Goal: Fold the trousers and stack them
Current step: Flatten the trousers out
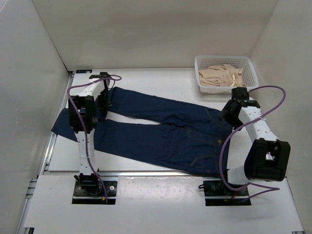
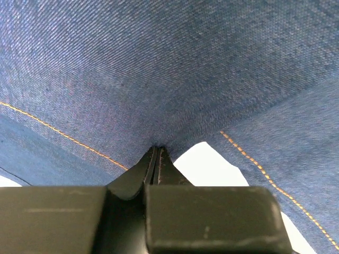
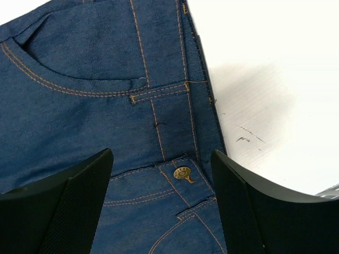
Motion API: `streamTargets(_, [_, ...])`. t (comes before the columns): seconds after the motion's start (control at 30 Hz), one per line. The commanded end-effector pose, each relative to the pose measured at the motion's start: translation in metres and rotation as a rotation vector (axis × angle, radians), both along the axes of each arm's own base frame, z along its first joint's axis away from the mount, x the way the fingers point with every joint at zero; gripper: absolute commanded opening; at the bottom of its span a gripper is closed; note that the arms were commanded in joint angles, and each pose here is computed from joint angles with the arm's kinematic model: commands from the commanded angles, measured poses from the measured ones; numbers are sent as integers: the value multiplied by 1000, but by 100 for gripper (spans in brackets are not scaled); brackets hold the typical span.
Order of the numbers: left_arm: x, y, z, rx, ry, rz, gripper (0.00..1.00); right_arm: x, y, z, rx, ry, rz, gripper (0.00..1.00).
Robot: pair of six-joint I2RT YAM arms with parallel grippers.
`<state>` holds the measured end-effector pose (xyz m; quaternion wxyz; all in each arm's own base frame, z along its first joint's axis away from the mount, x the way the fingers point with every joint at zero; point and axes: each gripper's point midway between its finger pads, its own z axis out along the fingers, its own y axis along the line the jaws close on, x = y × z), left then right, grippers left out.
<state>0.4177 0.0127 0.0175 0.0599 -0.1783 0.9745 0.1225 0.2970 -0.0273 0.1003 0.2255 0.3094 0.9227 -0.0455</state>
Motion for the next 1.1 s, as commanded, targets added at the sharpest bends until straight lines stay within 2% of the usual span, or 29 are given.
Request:
streamTargets(0.0, [14,-2,28,-3,-62,-9,10,10,4,9,9,-38,29,79])
streamTargets(0.13, [34,13,98,27,-236,41,10,11,8,12,28,-50,39,79])
streamTargets(0.23, [55,28,141,-44,-378,106,10,11,9,12,36,-50,43,79])
streamTargets(0.27, [74,38,167,-53,-474,123,10,8,9,11,36,-50,43,79])
streamTargets(0.37, [100,55,169,-58,-504,161,10,9,11,11,47,-51,48,79])
streamTargets(0.4, [120,72,174,-54,-567,198,10,6,12,8,48,-41,48,79])
streamTargets(0.43, [130,82,173,-54,-600,228,23,6,12,8,48,-41,48,79])
streamTargets(0.47, [137,91,171,-54,-623,256,44,6,12,8,48,-41,48,79])
streamTargets(0.5, [140,94,169,-117,-636,271,60,3,12,7,48,-29,47,79])
streamTargets(0.53, [139,91,162,-159,-621,279,64,1,12,10,48,-32,47,79])
streamTargets(0.57, [136,84,168,-197,-624,265,64,1,14,17,47,-56,57,79])
streamTargets(0.6, [124,77,146,-221,-556,258,61,-4,15,14,52,-51,48,80])
streamTargets(0.63, [125,66,175,-216,-630,200,49,-7,15,10,52,-40,47,80])
streamTargets(0.67, [119,57,175,-201,-620,165,32,-4,15,14,51,-63,48,80])
streamTargets(0.7, [109,43,163,-150,-563,93,27,-7,17,10,64,-51,53,80])
streamTargets(0.77, [94,31,151,-112,-489,25,27,-7,18,1,66,-29,53,80])
streamTargets(0.8, [87,28,144,-91,-450,12,36,-7,19,1,75,-29,57,80])
streamTargets(0.87, [71,19,119,-53,-355,-16,46,-7,20,-1,80,-20,49,81])
streamTargets(0.93, [52,11,91,-39,-262,-32,66,-7,22,-4,80,-19,58,81])
streamTargets(1.07, [36,-1,60,-44,-201,-46,67,-5,24,2,87,-38,62,81])
